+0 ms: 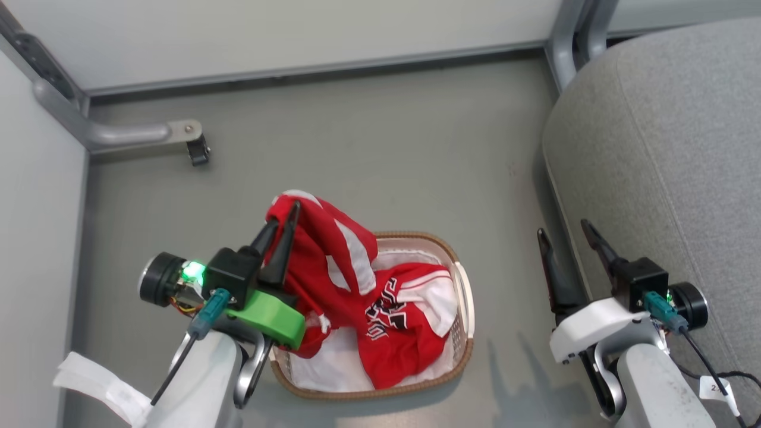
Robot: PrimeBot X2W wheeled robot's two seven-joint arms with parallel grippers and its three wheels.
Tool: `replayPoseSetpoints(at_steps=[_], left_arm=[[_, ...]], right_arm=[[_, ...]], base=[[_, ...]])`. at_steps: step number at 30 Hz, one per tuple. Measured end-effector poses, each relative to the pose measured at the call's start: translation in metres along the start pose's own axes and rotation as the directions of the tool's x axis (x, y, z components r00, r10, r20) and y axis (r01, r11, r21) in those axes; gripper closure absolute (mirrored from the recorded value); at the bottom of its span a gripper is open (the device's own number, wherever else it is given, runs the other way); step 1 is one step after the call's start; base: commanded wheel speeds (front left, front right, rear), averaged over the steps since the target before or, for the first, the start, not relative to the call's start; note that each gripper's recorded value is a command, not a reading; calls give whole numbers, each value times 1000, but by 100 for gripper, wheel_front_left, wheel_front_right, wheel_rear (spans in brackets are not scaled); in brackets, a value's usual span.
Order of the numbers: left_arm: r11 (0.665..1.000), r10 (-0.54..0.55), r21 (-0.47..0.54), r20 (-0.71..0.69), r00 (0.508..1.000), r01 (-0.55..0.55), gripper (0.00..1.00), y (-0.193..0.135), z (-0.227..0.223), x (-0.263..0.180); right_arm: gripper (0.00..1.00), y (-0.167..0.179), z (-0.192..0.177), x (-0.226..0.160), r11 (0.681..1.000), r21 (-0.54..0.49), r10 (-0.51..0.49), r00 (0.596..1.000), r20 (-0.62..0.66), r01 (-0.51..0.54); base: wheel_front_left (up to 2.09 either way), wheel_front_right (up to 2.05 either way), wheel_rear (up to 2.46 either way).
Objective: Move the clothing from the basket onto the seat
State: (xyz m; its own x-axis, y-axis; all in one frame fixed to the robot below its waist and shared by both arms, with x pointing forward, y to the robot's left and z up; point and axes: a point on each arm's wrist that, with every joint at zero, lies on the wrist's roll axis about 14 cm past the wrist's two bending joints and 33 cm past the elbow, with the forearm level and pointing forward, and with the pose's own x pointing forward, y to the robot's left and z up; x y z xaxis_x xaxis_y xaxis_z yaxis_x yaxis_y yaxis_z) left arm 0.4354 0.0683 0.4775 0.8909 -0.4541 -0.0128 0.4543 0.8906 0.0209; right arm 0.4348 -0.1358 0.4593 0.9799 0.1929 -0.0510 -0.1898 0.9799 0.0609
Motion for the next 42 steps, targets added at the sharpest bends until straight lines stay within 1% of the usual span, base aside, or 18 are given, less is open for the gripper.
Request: replayPoseSetpoints(at_steps=[4, 8, 13, 18, 22, 24, 27, 29, 30, 31, 33, 36, 38, 42], left_arm=[[999, 45, 27, 106, 993, -48, 100, 11, 40, -6], [996, 46, 60, 202, 978, -60, 100, 11, 78, -12], [993, 29, 99, 322, 946, -64, 100, 7, 126, -17], [992, 13, 108, 371, 929, -57, 100, -1, 145, -22], [991, 1, 123, 369, 929, -50, 100, -5, 145, -22], [991, -5, 125, 370, 929, -45, 100, -7, 145, -22], [992, -15, 123, 367, 930, -33, 100, -13, 143, -22], [993, -26, 118, 368, 929, -19, 100, -19, 143, -23], [993, -29, 116, 370, 929, -16, 100, -21, 144, -23], [993, -30, 114, 370, 928, -14, 100, -22, 144, -24], [993, -41, 116, 367, 929, -2, 100, -26, 142, -25], [993, -57, 114, 361, 931, 16, 100, -34, 140, -27], [993, -67, 113, 360, 930, 27, 100, -38, 140, -28], [993, -82, 107, 358, 930, 47, 100, -46, 139, -31]], right_arm=[[0, 9, 9, -10, 1000, 13, 17, 1000, 21, -18], [0, 17, 18, -19, 999, 13, 34, 999, 41, -35], [0, 24, 24, -30, 999, 12, 47, 997, 57, -48], [0, 30, 30, -34, 998, 12, 62, 995, 73, -63], [0, 62, 38, -30, 987, 18, 157, 983, 100, -159], [0, 87, 50, -26, 972, 13, 233, 964, 132, -237], [0, 132, 66, -23, 929, 3, 365, 915, 172, -371], [0, 159, 78, -23, 891, 13, 442, 875, 200, -453], [0, 174, 82, -23, 869, -3, 485, 850, 204, -495], [0, 182, 84, -22, 856, -14, 509, 836, 205, -517], [0, 205, 87, -21, 811, -54, 580, 791, 193, -582], [0, 226, 84, -17, 762, -118, 648, 746, 154, -637], [0, 231, 82, -12, 746, -145, 666, 735, 132, -650], [0, 232, 78, -2, 744, -162, 667, 738, 106, -649]], base=[[0, 0, 0], [0, 0, 0], [0, 0, 0], [0, 0, 0], [0, 0, 0], [0, 0, 0], [0, 0, 0], [0, 0, 0], [0, 0, 0], [0, 0, 0], [0, 0, 0], [0, 0, 0], [0, 0, 0], [0, 0, 0]])
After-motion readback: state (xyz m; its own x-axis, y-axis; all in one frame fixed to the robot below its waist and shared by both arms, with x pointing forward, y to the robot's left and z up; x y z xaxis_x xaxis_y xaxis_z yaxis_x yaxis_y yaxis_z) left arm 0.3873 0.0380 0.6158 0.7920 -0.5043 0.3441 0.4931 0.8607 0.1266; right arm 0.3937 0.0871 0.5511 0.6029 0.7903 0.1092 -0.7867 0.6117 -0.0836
